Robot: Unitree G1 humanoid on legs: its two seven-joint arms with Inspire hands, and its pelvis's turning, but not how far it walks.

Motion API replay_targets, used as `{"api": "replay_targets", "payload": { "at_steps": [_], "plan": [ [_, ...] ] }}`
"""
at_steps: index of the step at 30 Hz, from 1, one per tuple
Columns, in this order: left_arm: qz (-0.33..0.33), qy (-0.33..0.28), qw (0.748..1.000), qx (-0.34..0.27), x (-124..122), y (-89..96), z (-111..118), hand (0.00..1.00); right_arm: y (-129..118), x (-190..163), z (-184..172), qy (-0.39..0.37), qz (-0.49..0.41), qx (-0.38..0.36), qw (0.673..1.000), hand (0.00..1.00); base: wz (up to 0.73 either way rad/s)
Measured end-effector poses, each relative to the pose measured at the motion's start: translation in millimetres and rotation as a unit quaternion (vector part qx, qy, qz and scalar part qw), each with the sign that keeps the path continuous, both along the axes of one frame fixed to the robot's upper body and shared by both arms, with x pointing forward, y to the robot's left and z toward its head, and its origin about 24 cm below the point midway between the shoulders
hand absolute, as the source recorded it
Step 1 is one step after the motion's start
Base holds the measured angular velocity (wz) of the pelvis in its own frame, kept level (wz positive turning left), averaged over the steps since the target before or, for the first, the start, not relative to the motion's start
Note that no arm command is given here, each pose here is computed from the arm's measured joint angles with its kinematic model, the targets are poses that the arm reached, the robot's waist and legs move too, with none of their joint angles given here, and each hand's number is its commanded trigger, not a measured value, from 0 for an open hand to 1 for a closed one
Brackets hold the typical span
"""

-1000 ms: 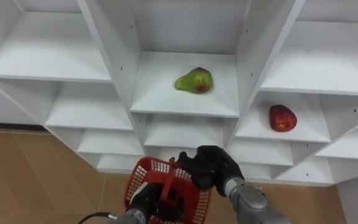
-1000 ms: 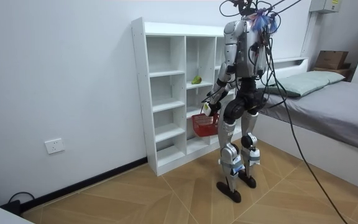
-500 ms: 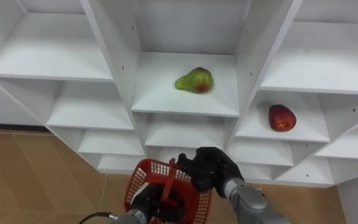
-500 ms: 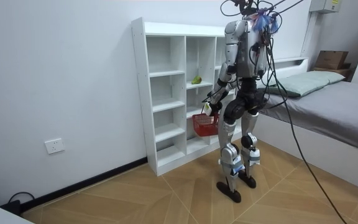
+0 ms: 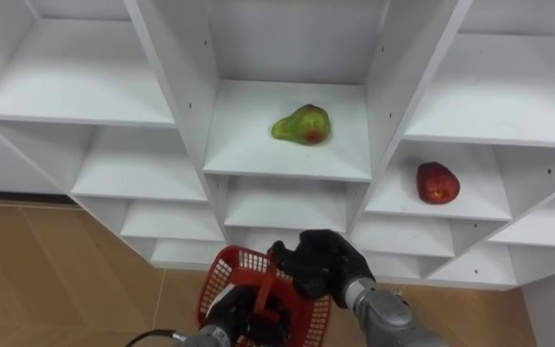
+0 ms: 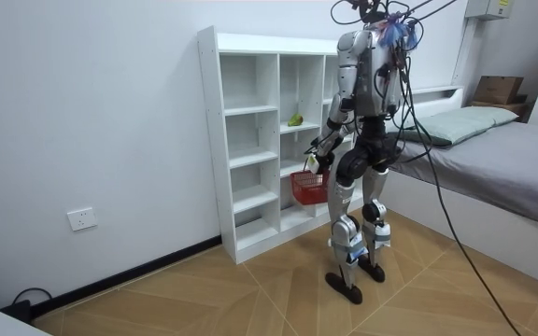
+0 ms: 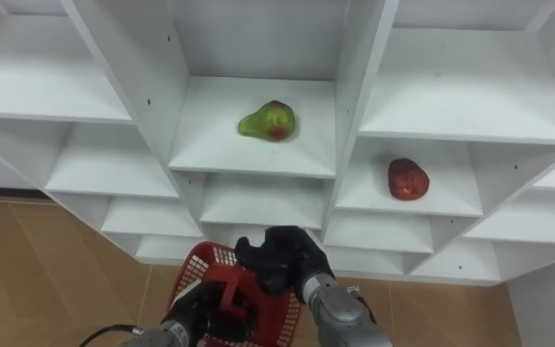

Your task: Collect fruits from the closet

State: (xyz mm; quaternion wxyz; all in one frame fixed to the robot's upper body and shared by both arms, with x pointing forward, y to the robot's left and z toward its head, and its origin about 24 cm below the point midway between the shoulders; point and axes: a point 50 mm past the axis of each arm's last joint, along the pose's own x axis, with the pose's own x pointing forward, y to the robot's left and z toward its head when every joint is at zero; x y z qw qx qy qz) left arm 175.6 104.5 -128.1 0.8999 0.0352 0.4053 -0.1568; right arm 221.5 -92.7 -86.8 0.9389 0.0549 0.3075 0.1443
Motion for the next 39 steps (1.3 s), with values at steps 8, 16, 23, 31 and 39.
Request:
{"api": "replay_targets", "payload": {
  "at_steps": [8, 16, 23, 31, 39],
  "plan": [
    [0.01, 0.007, 1.0, -0.015, -1.3, -2.2, -0.4, 1.0, 1.2, -0.3, 0.3, 0.0, 0.01, 0.007, 1.0, 0.0, 0.0],
    [0.013, 0.008, 1.0, -0.016, -1.2, 0.5, -0.6, 1.0, 2.6, -0.3, 1.0, -0.002, 0.02, 0.014, 1.0, 0.0, 0.0],
    [0.012, 0.008, 1.0, -0.017, -1.0, 0.4, -0.5, 1.0, 2.9, -0.2, 1.3, -0.003, 0.022, 0.013, 1.0, 0.0, 0.0],
    [0.01, 0.014, 1.0, -0.015, -2.7, 3.1, -2.1, 1.0, 2.7, -0.2, 1.3, -0.006, 0.027, 0.006, 1.0, 0.0, 0.0],
    [0.011, 0.013, 1.0, -0.013, -2.4, 5.0, -2.1, 1.0, 2.9, -0.2, 1.3, -0.007, 0.03, 0.005, 1.0, 0.0, 0.0]
  ]
}}
